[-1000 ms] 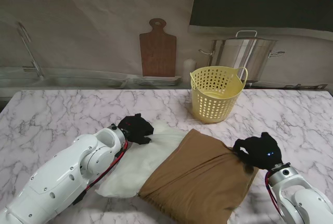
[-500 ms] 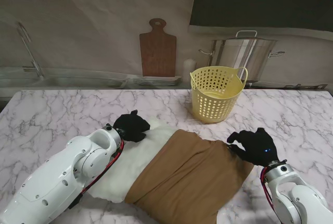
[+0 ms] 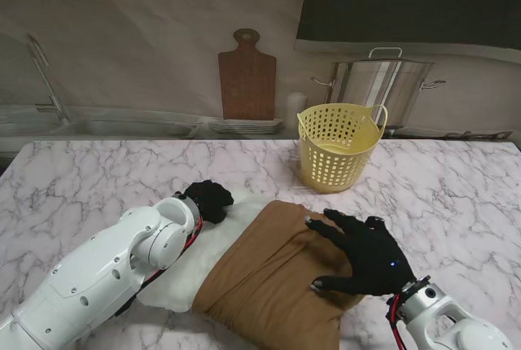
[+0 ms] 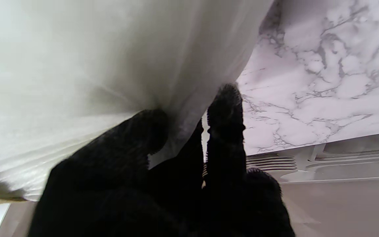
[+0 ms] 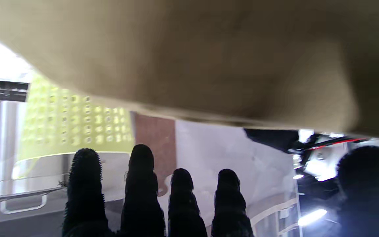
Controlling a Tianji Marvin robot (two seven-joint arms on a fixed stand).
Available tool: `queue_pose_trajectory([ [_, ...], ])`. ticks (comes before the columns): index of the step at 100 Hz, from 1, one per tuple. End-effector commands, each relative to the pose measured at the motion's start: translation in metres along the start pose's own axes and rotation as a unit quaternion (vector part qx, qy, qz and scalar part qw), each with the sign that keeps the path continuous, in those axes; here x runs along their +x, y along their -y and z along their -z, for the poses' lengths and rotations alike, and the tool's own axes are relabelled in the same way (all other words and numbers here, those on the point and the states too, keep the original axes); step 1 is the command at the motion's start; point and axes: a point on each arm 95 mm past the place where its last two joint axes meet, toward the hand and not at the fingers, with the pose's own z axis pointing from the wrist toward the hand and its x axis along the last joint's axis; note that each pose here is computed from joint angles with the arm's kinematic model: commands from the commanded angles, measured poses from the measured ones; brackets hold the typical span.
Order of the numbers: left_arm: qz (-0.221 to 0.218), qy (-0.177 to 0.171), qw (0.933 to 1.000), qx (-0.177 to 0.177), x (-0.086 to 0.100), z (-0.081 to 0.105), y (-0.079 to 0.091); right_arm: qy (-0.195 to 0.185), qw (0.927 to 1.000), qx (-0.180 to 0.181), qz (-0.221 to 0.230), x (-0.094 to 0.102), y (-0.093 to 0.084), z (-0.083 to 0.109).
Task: Remove the pillowcase from the pillow and put it in the laundry basket
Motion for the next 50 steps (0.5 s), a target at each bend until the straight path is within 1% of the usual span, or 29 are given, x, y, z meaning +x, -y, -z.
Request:
queue_pose_trajectory([
  [1,0.001,0.008,0.9997,-0.023,-0.005,-0.002,-0.010,-0.017,0.9998,0.011,-0.002,0.009,0.004,-0.004],
  [6,0.001,0.009,0.9997,-0.024,-0.005,-0.003,-0.010,-0.029,0.9994,0.020,-0.002,0.014,0.007,-0.008],
  [10,0.003,0.009,0.9997,-0.022,-0.005,-0.002,-0.011,-0.036,0.9992,0.019,-0.003,0.017,0.009,-0.012],
  [20,0.009,0.009,0.9998,-0.013,-0.005,0.000,-0.010,-0.044,0.9988,0.020,-0.005,0.017,0.016,-0.022],
  [29,0.009,0.007,0.9999,-0.001,-0.006,0.004,-0.008,-0.037,0.9990,0.011,-0.025,0.013,0.022,-0.030],
  [42,0.004,0.009,0.9999,0.009,-0.010,0.016,-0.001,-0.028,0.9992,-0.001,-0.028,0.001,0.023,-0.035],
  [50,-0.009,0.014,0.9996,0.022,-0.013,0.026,0.005,-0.029,0.9991,-0.003,-0.031,-0.005,0.022,-0.037],
])
